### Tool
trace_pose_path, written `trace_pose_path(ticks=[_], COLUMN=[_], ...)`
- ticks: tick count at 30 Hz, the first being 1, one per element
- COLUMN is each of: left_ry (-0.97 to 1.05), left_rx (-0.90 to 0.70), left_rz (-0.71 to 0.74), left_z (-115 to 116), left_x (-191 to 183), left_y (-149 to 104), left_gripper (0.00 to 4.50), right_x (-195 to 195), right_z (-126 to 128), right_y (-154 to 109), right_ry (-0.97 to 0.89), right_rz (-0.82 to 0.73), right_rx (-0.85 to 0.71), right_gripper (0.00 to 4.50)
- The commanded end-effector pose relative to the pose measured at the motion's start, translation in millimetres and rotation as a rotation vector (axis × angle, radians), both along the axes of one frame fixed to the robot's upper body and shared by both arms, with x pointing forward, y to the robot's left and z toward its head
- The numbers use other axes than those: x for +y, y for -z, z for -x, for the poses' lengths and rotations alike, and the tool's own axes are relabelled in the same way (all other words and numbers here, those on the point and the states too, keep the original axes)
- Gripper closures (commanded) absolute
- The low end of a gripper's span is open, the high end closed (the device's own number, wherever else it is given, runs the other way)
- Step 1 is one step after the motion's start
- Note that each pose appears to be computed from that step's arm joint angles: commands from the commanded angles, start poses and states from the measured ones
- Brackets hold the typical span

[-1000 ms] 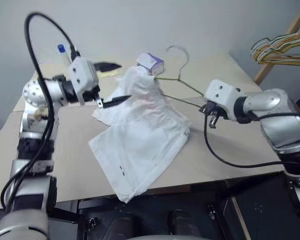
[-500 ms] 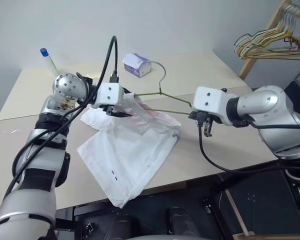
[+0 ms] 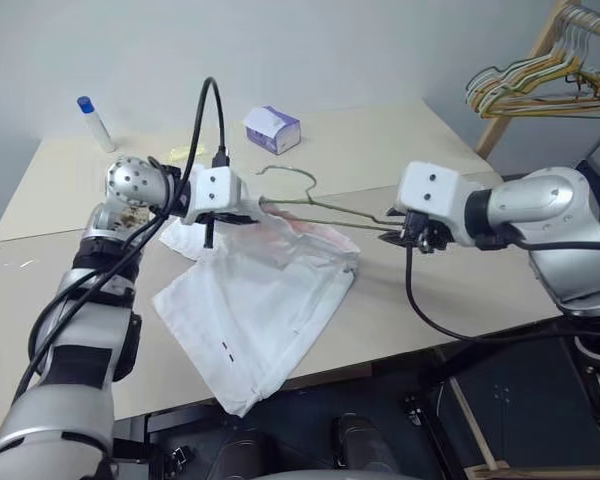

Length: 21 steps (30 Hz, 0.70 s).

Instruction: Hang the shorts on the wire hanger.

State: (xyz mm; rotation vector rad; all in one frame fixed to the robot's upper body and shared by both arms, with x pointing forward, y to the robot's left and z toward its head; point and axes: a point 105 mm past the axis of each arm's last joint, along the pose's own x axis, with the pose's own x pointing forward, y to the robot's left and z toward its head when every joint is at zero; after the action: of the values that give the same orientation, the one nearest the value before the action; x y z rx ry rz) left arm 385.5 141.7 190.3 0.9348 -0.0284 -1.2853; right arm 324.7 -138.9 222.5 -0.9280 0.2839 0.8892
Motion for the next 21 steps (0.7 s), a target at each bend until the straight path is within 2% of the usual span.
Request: trace_pose_path(ticks=[1,4,6,9,11,14,17,21], left_ry=[-0.046,-0.109,-0.136,-0.16,-0.162,-0.16,-0.156,-0.152], left_rx=[-0.022,-0.004,0.008,0.025,0.033,0.036,0.036,0.034], left_rz=[0.071,0.113,0.142,0.182,0.19,0.187,0.183,0.174], left_z=[3.6,3.1,3.2,5.5,7.5,9.2,10.0,10.6], left_x=[13.4,21.8,24.1,26.5,26.8,25.4,24.3,23.8], left_y=[-19.6,-20.5,-22.5,-26.8,-27.5,-28.1,-29.7,-31.5], left_gripper=[4.2,4.2,4.2,4.2,4.2,4.2,4.2,4.2], right_x=[-17.8,-50.0,-61.9,-71.5,-58.6,-30.6,-7.5,13.6], right_z=[6.0,18.3,29.0,44.7,43.8,23.1,-13.1,-47.0], right_y=[-28.0,-47.4,-46.1,-11.8,17.6,53.2,75.9,98.9], right_ry=[0.042,0.147,0.176,0.211,0.203,0.228,0.315,0.378], right_rz=[-0.04,-0.149,-0.195,-0.262,-0.328,-0.479,-0.645,-0.716], right_rx=[-0.084,-0.103,-0.078,0.001,0.04,0.061,0.077,0.129], right_gripper=[0.96,0.01,0.01,0.01,0.01,0.01,0.01,0.01])
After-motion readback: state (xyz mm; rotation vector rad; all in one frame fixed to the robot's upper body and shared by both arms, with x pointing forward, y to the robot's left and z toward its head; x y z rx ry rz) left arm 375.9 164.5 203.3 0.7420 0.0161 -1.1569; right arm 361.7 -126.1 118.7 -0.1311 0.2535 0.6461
